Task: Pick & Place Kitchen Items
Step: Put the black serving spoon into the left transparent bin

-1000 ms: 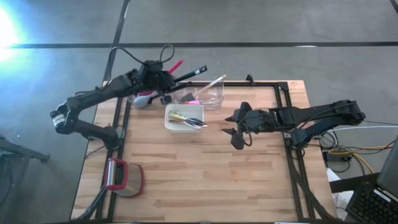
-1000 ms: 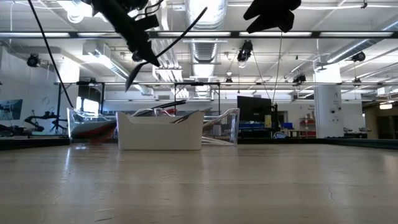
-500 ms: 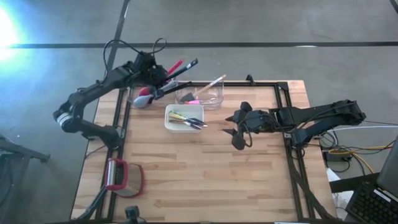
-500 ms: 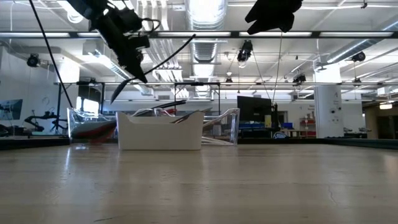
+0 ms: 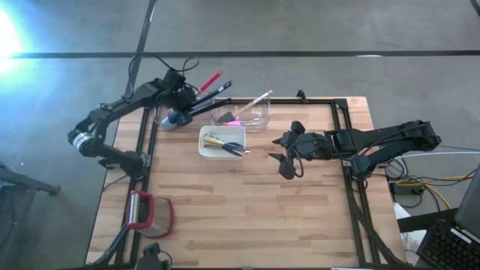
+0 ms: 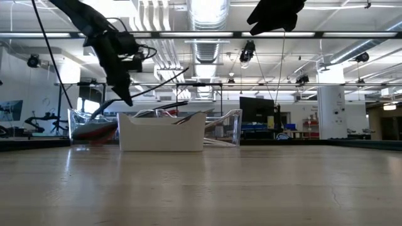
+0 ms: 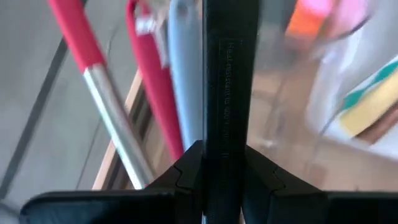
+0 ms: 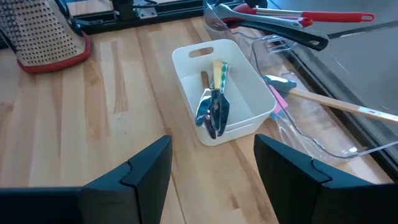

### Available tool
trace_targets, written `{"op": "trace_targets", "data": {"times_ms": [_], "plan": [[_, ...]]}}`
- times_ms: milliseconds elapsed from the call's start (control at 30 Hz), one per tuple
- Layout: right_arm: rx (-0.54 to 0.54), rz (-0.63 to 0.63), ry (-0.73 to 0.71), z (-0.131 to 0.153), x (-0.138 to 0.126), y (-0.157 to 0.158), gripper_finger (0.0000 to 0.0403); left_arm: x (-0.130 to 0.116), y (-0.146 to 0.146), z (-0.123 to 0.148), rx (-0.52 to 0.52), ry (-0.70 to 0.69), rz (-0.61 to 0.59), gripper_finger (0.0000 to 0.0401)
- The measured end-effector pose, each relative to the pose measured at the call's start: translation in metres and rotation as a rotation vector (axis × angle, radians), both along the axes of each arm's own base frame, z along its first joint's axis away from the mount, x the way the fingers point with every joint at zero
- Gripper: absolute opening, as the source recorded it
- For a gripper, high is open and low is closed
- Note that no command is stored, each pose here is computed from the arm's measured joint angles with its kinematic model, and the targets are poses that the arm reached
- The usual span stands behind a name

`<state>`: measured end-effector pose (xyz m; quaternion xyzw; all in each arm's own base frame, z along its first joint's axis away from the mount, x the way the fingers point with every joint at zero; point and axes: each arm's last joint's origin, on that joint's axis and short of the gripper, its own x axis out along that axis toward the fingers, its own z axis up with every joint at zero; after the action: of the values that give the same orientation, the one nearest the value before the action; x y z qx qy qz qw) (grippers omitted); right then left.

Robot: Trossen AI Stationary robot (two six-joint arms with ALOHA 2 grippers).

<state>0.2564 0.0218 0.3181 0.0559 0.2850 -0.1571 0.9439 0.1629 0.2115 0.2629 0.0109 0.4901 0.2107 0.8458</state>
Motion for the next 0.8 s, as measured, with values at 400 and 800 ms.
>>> {"op": "trace_targets", "data": {"times_ms": [400,800], "plan": [[-0.004,0.003,-0.001,0.0,0.0,0.0,0.0219,-0.003,0.004,-0.03,-0.044,0.175,0.076,0.0067],[-0.003,0.003,-0.003,0.0,0.001,0.0,0.0219,-0.001,0.009,-0.046,-0.08,0.273,0.13,0.0088]]}}
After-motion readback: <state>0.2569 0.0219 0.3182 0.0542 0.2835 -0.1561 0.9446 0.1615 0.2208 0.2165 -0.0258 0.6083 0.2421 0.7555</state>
